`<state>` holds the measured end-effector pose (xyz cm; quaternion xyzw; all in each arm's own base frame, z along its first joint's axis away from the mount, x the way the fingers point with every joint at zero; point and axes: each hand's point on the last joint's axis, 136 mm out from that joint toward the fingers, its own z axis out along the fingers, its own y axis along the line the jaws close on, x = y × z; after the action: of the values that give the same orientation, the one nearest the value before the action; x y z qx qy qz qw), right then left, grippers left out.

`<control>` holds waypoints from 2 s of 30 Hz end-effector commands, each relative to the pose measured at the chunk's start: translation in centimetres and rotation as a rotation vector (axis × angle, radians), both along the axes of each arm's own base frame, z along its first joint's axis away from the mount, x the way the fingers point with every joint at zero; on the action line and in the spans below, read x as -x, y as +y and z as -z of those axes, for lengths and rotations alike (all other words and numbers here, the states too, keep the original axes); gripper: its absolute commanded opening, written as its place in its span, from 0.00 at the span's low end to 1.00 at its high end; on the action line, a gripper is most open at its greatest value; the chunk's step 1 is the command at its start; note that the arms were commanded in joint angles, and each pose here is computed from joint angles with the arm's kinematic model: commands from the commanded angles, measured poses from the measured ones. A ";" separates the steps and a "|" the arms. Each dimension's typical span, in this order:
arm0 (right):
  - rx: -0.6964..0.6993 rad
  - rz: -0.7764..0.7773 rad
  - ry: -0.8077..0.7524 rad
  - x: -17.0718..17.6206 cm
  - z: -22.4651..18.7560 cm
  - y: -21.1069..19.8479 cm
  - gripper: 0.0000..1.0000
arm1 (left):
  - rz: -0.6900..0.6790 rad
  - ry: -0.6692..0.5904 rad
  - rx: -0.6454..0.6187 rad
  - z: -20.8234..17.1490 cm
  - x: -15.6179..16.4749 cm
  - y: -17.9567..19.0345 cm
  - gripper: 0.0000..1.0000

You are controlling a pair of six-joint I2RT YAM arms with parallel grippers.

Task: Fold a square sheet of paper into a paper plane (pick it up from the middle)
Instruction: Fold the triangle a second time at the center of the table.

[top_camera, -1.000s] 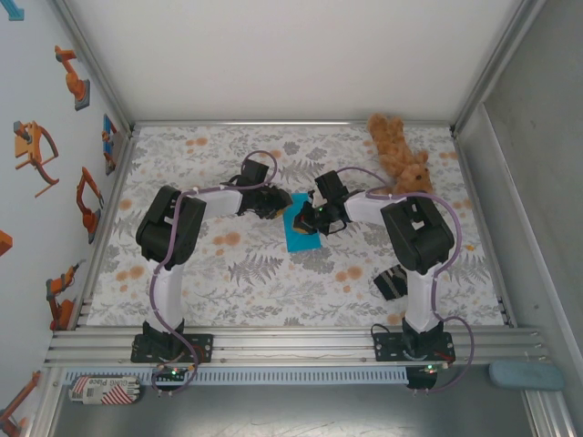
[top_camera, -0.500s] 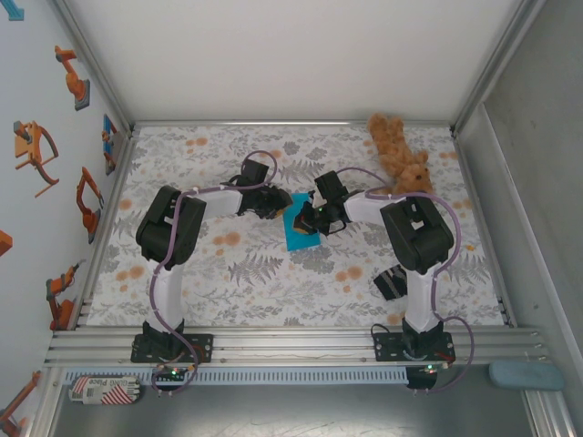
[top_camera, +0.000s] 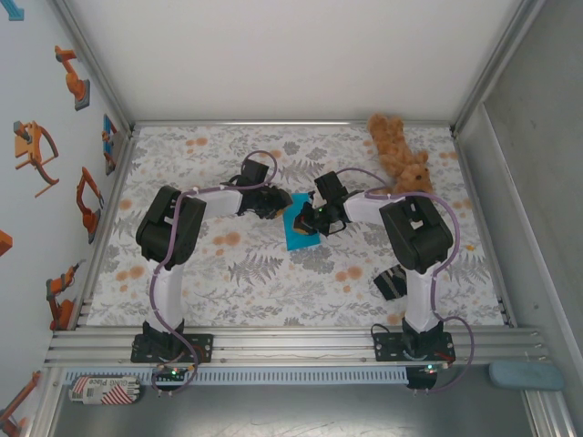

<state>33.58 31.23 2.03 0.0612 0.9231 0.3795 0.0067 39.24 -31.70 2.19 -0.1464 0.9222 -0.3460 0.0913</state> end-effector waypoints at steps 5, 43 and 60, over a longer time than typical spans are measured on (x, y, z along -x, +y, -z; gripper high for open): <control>-0.006 0.002 -0.001 -0.4 0.1 0.5 0.00 | -0.003 0.116 -0.090 3.7 2.3 1.4 0.31; 0.040 -0.029 -0.015 0.1 -0.1 -0.2 0.43 | -0.140 -0.072 -0.062 -5.8 -1.0 8.4 0.37; 0.132 -0.062 0.016 1.3 1.9 -1.8 0.00 | 0.033 -0.068 -0.023 -4.1 4.0 0.8 0.25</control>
<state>33.35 30.59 1.78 0.0291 0.9359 0.3509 0.0113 35.72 -30.05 6.81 -0.1286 0.9228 -0.3412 0.1244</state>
